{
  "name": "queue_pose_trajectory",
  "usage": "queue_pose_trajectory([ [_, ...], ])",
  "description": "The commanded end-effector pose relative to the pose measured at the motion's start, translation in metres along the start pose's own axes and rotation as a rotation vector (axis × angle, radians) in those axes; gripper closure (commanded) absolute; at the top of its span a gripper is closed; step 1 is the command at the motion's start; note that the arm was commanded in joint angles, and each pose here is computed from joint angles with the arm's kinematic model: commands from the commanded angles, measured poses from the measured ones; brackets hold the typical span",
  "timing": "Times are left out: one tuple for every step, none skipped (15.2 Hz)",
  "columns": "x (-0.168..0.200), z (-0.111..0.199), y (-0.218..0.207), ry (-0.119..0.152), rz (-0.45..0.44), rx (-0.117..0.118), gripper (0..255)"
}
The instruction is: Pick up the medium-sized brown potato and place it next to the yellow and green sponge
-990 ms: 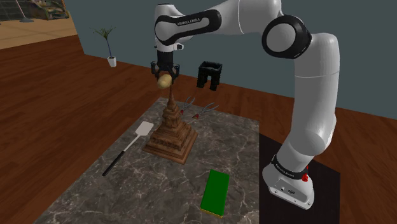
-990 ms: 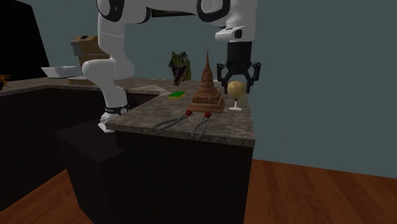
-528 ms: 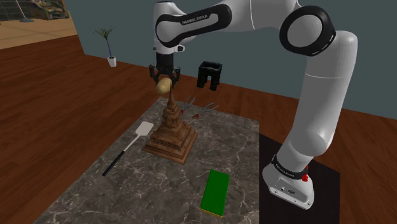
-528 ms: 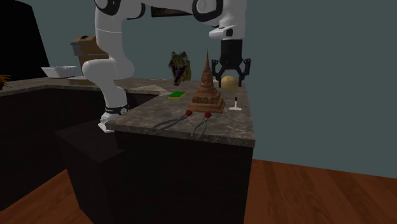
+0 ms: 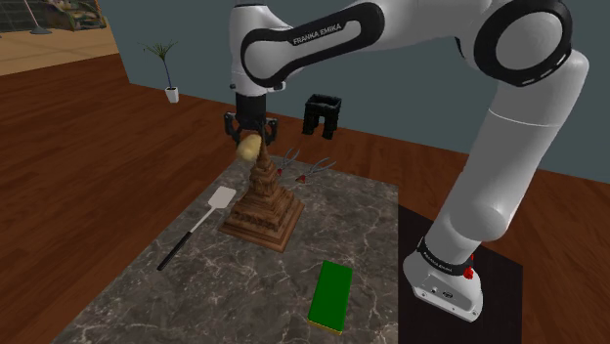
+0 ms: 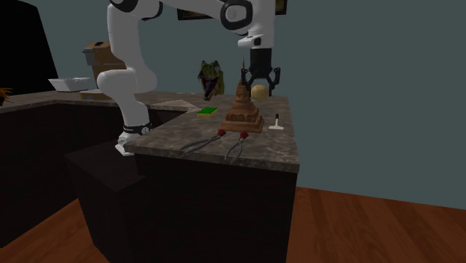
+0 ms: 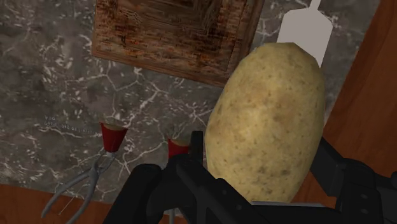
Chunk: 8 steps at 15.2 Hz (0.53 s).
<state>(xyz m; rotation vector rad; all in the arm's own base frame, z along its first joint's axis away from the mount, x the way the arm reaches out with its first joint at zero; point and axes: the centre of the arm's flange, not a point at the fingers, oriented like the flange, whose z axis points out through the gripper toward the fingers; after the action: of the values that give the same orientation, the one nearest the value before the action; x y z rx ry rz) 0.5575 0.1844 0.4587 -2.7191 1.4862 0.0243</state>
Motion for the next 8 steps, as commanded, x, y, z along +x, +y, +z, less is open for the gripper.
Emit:
queue_pose_trajectory([
  [-0.026, 0.002, 0.008, 0.0, 0.001, 0.0, 255],
  [-0.039, 0.002, 0.011, 0.0, 0.001, 0.0, 255],
  [-0.052, 0.002, 0.014, 0.0, 0.001, 0.0, 255],
  [-0.065, 0.003, 0.017, 0.0, 0.001, 0.0, 255],
  [-0.077, 0.003, 0.02, 0.0, 0.001, 0.0, 255],
  [-0.09, 0.003, 0.023, 0.0, 0.001, 0.0, 255],
  [-0.103, 0.004, 0.025, 0.0, 0.001, 0.0, 255],
  [-0.116, 0.004, 0.028, 0.0, 0.001, 0.0, 255],
])
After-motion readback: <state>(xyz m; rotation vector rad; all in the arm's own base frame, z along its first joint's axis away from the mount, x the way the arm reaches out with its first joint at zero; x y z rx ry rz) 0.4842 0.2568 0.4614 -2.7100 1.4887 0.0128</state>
